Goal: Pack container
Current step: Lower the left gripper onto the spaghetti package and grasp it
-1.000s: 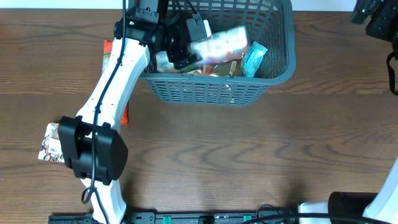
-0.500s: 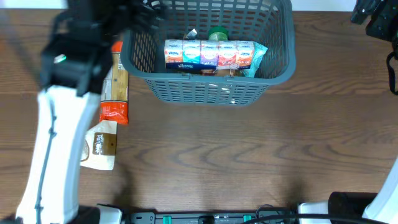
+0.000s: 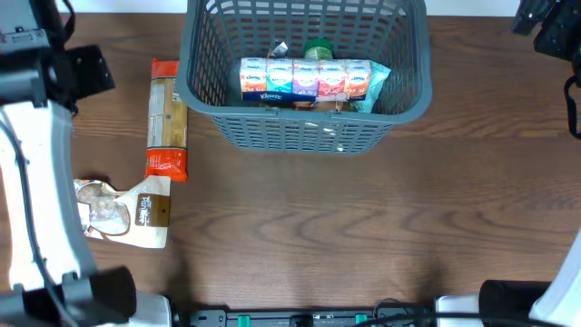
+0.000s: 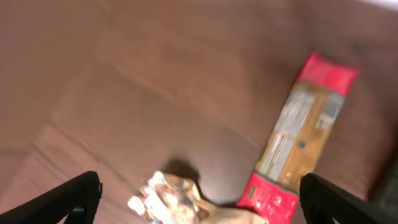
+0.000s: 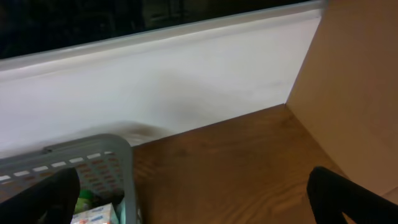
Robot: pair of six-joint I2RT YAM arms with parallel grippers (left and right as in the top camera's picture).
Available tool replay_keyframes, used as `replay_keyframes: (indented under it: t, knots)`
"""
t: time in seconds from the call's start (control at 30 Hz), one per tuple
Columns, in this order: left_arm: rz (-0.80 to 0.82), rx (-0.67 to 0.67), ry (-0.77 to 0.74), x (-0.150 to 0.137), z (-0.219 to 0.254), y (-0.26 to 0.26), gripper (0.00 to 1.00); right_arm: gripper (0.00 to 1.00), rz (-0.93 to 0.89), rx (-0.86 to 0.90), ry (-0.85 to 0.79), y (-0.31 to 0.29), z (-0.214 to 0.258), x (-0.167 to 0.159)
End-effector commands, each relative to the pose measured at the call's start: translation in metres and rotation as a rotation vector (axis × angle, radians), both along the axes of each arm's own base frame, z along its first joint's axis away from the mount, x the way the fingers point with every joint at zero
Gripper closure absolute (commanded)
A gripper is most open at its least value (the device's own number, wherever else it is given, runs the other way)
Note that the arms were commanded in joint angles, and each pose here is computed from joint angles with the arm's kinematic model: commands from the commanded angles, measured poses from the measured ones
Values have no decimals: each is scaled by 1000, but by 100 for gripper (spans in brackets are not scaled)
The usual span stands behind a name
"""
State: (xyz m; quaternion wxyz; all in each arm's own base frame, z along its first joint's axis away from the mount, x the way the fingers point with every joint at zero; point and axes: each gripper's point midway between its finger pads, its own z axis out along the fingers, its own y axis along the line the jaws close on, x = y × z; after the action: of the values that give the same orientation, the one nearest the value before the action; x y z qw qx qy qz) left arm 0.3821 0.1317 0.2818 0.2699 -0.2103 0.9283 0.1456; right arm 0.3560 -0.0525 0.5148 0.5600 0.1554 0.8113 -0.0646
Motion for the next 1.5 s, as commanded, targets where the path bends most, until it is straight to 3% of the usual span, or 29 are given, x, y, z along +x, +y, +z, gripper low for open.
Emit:
replay_keyframes:
  t: [0.0, 0.17, 0.5, 0.73, 1.47]
  knots:
    - [-21, -173, 107, 10, -58, -10, 2, 1, -14, 12, -3, -3, 0, 0]
    - [-212, -300, 245, 31, -121, -37, 2, 1, -14, 12, -3, -3, 0, 0]
    - [-487, -281, 406, 62, -207, -80, 1, 1, -14, 12, -3, -3, 0, 0]
    - [-535, -278, 427, 77, -242, -102, 1, 1, -14, 12, -3, -3, 0, 0]
    - [-524, -300, 482, 79, -296, -102, 2, 1, -14, 12, -3, -3, 0, 0]
